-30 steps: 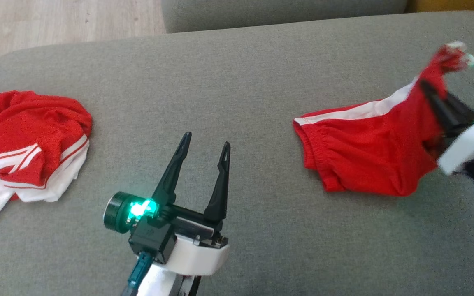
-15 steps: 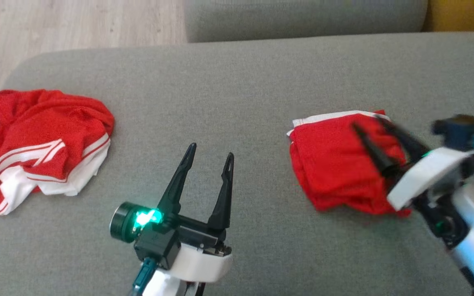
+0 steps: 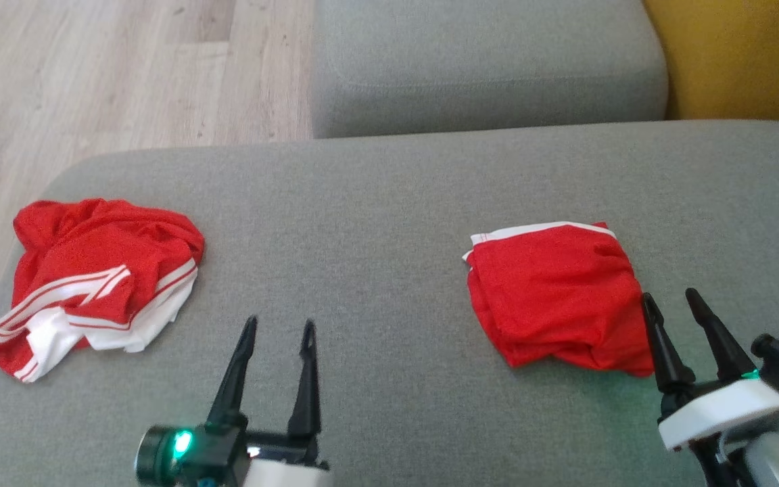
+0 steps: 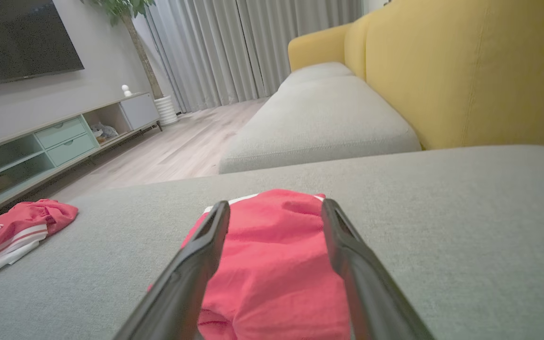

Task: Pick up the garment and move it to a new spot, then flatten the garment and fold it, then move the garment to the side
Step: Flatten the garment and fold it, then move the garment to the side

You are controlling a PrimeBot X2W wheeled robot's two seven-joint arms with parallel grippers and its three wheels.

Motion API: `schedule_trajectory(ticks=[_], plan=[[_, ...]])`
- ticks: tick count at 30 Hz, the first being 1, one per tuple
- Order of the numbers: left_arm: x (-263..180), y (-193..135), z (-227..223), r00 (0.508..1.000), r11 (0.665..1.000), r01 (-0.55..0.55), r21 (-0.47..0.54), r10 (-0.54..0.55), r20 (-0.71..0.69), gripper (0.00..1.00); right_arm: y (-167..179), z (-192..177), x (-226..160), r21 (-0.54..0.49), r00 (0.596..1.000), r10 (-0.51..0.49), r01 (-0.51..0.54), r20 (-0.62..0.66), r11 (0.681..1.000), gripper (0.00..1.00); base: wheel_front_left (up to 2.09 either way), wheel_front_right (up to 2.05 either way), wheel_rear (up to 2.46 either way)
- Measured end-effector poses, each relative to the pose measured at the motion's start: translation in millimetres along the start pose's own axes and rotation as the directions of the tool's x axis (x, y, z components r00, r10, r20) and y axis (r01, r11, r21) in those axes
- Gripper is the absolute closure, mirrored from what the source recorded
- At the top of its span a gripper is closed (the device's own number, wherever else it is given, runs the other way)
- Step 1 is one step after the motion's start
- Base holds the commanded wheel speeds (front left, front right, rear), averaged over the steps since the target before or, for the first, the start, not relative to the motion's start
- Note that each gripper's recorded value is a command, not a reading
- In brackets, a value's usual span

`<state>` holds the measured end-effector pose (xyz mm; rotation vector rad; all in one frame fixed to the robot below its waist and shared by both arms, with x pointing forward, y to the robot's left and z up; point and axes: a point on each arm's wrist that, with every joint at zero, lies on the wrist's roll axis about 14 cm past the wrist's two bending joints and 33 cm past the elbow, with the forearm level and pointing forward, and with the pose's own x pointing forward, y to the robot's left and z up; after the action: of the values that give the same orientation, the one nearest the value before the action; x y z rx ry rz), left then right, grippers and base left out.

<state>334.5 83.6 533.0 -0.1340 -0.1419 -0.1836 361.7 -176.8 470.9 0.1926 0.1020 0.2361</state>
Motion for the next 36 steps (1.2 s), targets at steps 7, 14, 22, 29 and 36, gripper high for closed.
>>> schedule_trajectory(ticks=[7,14,22,29,36], plan=[[-25.0,21.7,-25.3,0.993,0.995,-0.079,0.058,0.083,-0.080,0.00,9.7,-1.4,-22.0,-0.040,0.999,-0.031,0.033,0.042,0.999,0.00,0.00,0.00,0.00],[-33.9,30.0,-30.1,0.989,0.992,-0.106,0.068,0.112,-0.095,0.00,15.8,-9.5,-33.6,-0.049,0.998,-0.043,0.044,0.037,0.998,0.00,0.00,0.00,0.00],[-35.2,32.0,-35.3,0.986,0.992,-0.118,0.047,0.123,-0.114,0.00,17.9,-8.3,-34.5,-0.059,0.998,-0.044,0.047,0.044,0.997,0.00,0.00,0.00,0.00],[-34.9,33.5,-35.8,0.984,0.991,-0.128,0.042,0.132,-0.116,0.00,18.5,-7.0,-34.7,-0.067,0.998,-0.045,0.048,0.050,0.997,0.00,0.00,0.00,0.00],[-34.7,33.6,-35.9,0.984,0.991,-0.128,0.042,0.132,-0.116,0.00,17.6,-6.2,-34.9,-0.065,0.997,-0.049,0.053,0.053,0.996,0.00,0.00,0.00,0.00]])
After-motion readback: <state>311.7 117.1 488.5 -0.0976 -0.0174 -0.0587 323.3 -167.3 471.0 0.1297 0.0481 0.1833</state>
